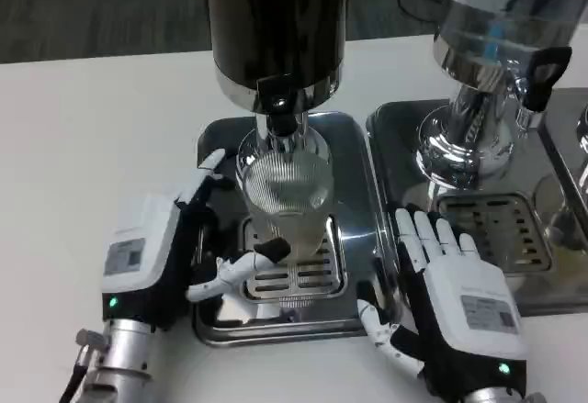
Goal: Grasp the cup under the faucet to collect the drink, then remove the cup.
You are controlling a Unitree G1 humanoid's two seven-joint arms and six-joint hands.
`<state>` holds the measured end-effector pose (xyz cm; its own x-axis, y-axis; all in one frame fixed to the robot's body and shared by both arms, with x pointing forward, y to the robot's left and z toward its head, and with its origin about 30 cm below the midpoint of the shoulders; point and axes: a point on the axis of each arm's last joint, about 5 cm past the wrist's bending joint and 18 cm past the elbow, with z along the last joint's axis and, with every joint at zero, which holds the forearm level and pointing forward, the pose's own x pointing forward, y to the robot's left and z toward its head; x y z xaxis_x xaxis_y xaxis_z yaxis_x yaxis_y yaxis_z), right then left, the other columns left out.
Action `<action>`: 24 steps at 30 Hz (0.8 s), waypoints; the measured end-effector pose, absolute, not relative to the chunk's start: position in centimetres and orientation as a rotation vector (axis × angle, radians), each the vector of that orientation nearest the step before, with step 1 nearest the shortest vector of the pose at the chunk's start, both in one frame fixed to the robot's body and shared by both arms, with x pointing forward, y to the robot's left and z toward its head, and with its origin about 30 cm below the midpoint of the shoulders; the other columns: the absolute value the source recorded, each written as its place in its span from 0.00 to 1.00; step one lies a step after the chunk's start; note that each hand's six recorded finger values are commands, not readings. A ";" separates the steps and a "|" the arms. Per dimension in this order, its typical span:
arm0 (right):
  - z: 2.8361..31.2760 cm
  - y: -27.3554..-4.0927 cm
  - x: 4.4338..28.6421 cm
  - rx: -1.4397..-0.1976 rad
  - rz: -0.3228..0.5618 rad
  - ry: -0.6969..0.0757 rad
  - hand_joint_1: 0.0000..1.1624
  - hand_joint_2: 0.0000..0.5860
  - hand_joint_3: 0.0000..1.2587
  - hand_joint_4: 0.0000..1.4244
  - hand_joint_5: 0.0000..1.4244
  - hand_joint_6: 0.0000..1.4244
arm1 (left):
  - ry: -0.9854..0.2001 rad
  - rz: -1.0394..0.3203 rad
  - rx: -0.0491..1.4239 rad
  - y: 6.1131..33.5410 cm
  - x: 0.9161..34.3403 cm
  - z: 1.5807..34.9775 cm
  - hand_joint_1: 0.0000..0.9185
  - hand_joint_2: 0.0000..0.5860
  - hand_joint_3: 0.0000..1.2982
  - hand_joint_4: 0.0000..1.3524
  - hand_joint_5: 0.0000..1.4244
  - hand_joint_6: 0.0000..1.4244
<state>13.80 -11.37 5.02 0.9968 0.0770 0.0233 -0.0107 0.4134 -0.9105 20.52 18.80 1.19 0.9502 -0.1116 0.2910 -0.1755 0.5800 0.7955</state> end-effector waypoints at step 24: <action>5.3 -11.6 14.4 -1.276 0.039 -0.134 0.22 0.65 0.00 0.00 0.00 0.00 | -0.394 0.056 0.703 22.5 18.7 5.3 0.00 0.14 0.00 0.00 0.06 0.00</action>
